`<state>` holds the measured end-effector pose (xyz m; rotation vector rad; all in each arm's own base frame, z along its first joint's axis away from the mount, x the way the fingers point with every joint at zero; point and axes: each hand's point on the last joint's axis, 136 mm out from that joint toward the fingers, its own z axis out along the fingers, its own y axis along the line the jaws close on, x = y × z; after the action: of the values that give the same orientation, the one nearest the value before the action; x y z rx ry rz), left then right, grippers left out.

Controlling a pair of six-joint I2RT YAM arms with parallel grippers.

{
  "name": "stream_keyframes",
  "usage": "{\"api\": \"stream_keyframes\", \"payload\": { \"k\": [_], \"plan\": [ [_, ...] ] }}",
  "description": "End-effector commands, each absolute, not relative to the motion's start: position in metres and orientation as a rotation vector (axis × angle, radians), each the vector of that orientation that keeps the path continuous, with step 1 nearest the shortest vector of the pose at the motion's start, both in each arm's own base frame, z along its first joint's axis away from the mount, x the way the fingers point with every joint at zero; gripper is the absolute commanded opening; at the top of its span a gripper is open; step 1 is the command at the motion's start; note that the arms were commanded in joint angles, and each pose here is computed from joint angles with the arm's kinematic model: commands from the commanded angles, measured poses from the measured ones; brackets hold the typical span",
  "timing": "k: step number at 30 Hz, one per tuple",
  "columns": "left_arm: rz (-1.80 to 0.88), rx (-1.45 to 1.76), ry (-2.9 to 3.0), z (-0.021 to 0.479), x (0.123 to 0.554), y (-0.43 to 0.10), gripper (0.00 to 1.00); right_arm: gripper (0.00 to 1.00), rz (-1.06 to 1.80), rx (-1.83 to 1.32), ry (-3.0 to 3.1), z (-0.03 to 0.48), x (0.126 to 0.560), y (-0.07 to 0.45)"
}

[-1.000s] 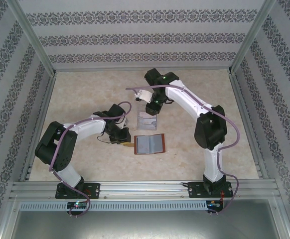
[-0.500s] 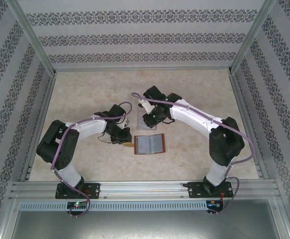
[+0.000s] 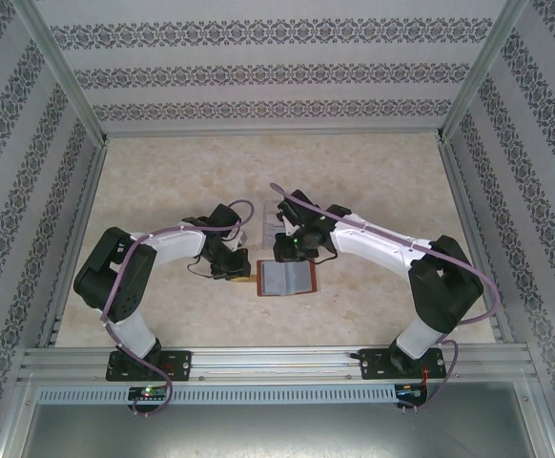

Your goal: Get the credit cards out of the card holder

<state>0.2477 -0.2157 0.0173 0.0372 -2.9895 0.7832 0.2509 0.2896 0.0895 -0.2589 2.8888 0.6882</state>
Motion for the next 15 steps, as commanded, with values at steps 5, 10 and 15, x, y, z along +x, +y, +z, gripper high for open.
{"api": "stream_keyframes", "payload": {
  "k": [5,10,15],
  "plan": [
    [0.777,0.011,-2.975,0.004,0.242,-0.211,0.10,0.20,0.835,-0.082,2.932,0.079,0.238,0.314],
    [0.784,0.011,-2.976,0.006,0.238,-0.210,0.10,0.25,0.818,-0.064,2.955,0.068,0.237,0.324],
    [0.802,0.022,-2.973,0.006,0.236,-0.210,0.10,0.29,0.798,-0.052,2.984,0.054,0.236,0.329]
  ]
}}
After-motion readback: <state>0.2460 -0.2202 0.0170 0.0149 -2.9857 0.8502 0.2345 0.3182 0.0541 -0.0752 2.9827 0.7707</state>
